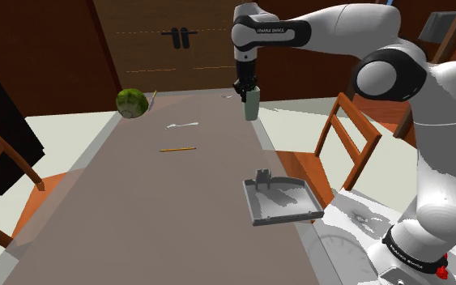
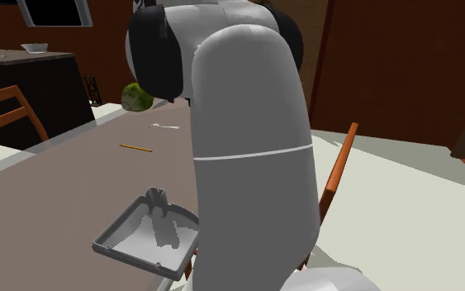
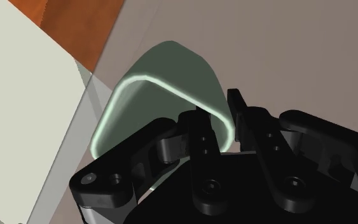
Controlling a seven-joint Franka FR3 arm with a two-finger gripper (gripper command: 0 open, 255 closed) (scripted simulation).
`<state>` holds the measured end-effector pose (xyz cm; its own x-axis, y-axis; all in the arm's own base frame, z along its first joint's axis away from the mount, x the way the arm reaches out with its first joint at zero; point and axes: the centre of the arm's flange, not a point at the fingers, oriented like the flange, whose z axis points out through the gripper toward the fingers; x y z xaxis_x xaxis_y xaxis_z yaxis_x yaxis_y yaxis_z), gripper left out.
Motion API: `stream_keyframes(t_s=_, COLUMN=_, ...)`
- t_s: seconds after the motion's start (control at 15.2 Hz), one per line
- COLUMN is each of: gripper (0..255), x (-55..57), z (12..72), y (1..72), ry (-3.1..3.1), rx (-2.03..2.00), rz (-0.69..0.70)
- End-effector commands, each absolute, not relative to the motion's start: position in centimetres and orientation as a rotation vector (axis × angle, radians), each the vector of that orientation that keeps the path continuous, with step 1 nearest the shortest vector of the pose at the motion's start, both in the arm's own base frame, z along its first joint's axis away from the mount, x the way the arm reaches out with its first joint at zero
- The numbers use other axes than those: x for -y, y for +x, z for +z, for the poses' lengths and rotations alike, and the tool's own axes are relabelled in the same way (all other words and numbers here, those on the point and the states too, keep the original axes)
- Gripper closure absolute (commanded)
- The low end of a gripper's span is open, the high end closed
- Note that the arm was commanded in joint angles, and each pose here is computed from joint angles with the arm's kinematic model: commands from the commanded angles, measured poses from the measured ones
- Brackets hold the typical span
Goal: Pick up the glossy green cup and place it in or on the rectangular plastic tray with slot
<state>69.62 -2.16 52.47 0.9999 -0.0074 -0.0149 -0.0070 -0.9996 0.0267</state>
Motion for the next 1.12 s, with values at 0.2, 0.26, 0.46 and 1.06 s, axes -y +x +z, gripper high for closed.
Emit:
stream_keyframes(t_s=0.2, gripper=255, x=1.4, z=54.4, y=68.5, ry=3.115, rx=0.011, rz=-0.024)
stream_keyframes(t_s=0.26, gripper=255, x=0.7, z=54.5, y=67.4, ry=3.115, rx=0.011, rz=-0.024)
stream_keyframes(t_s=0.46, gripper=255, x=-1.3, z=55.0, y=64.0, ry=3.115, rx=0.011, rz=-0.024)
stream_keyframes(t_s=1.06, gripper=255, x=-7.4, z=56.4, y=53.9, ry=3.115, rx=0.011, rz=-0.024)
